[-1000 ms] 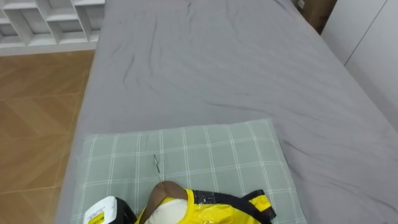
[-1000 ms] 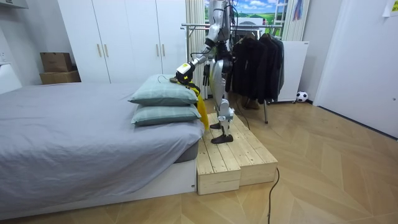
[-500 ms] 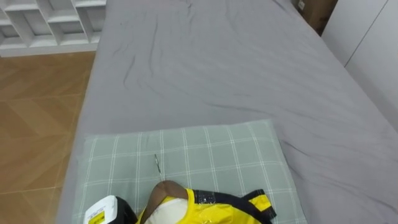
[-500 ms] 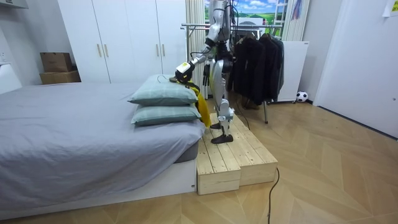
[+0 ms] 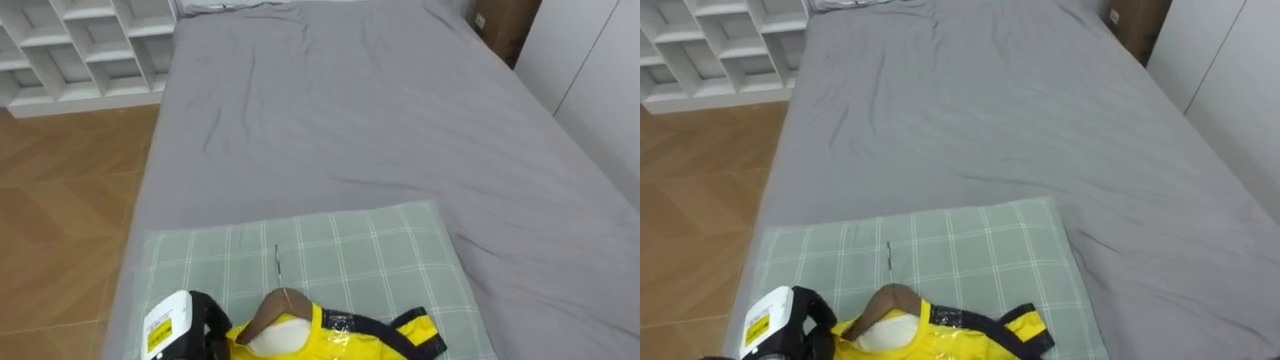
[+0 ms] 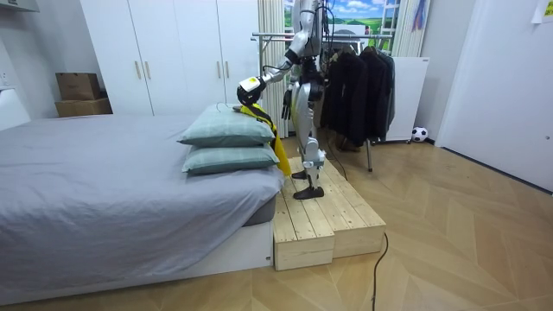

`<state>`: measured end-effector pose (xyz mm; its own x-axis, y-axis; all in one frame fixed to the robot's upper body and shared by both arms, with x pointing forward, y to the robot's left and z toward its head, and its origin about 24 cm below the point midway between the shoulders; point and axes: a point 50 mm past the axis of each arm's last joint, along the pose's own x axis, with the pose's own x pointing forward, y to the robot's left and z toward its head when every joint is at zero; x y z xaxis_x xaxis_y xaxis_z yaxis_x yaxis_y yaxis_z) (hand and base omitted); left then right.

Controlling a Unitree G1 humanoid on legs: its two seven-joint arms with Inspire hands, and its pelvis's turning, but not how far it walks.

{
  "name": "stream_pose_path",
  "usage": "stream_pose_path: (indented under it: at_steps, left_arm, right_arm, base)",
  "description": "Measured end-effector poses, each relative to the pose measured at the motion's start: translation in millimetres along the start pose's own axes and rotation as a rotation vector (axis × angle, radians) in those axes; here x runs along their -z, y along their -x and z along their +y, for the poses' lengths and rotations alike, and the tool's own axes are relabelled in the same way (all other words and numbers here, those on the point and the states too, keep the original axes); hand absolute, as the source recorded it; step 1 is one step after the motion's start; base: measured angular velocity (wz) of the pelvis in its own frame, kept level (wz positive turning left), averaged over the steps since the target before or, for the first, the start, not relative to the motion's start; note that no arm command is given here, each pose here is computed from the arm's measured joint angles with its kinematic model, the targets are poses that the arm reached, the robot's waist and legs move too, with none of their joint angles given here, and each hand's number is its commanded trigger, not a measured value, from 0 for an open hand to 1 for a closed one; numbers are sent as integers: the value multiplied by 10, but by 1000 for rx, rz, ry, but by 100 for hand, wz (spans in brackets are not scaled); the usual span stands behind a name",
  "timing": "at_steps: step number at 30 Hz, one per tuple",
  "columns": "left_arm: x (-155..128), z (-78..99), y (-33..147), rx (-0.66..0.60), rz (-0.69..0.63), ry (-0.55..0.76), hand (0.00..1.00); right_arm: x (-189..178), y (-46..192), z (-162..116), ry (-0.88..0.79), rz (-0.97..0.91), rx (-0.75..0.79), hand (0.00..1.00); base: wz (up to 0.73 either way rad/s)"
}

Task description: Hang clothes

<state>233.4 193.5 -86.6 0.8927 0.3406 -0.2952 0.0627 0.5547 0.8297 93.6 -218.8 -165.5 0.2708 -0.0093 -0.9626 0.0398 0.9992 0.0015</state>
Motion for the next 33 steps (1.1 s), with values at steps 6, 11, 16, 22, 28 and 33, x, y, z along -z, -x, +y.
stream_pose_path:
  at_steps: [6,11,16,22,28,33]
  left_arm:
    - [-76,140,-15,-73,-11,141,100]
    - [-145,254,8,-128,-42,233,100]
    - [-246,333,22,-159,-81,295,100]
    - [-348,439,35,-198,-137,325,100]
    - [-321,443,62,-201,-137,325,100]
    - [-306,447,65,-201,-135,321,100]
  right_arm:
    - [99,14,-27,-78,-4,10,0]
    - [175,27,-57,-131,0,21,0]
    - [192,27,-52,-132,5,20,0]
    - [234,35,-55,-132,-3,21,0]
    - [319,51,-66,-180,-8,30,0]
    - [378,64,-95,-211,-1,44,0]
  base:
    - [0]
    - [0]
    - [0]
    - [-1]
    - [0]
    - [0]
